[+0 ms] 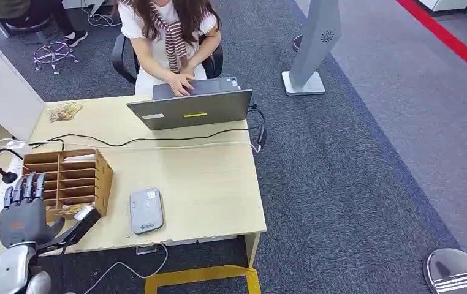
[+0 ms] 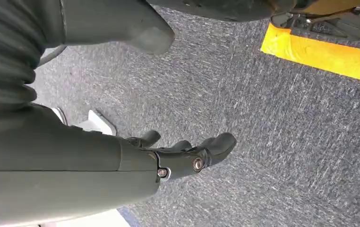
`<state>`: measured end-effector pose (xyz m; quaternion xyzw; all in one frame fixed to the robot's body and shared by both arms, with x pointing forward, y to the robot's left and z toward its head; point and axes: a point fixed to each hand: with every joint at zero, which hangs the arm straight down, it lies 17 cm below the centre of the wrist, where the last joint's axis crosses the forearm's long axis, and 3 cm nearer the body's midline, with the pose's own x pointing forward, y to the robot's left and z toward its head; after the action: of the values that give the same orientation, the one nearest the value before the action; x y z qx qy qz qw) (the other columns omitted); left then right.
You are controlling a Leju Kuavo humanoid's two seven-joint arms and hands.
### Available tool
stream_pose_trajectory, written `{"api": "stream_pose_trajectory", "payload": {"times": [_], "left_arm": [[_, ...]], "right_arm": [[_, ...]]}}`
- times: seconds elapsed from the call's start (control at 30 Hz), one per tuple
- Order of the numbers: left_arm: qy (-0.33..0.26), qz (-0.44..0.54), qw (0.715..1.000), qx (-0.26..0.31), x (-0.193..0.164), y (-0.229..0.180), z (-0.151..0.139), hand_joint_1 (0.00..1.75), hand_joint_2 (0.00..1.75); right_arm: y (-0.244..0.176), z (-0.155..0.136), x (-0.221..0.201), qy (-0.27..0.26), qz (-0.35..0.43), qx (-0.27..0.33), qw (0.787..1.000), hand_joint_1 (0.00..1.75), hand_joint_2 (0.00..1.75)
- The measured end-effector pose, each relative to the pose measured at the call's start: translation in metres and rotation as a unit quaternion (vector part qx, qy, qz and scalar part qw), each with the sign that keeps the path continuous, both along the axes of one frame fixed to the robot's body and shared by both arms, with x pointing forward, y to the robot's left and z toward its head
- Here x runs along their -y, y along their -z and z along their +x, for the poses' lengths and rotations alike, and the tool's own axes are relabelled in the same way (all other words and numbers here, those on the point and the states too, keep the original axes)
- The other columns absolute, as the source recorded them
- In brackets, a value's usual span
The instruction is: Pass the card to the sensor for recognition and then transmit it.
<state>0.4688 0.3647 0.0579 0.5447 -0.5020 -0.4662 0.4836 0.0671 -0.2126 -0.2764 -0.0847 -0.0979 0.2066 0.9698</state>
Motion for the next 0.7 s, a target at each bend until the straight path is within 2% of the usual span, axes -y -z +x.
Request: {"api": "stream_pose_trajectory", "payload": {"times": [0.7], "left_arm": [[0.003,0.002,1.0,-0.014,0.0055,0.0077,-0.0007,0.0,1.75]], "right_arm": [[-0.0001,0.0006,0.0009,-0.003,-0.003,0.001,1.0,0.0,1.75]]}}
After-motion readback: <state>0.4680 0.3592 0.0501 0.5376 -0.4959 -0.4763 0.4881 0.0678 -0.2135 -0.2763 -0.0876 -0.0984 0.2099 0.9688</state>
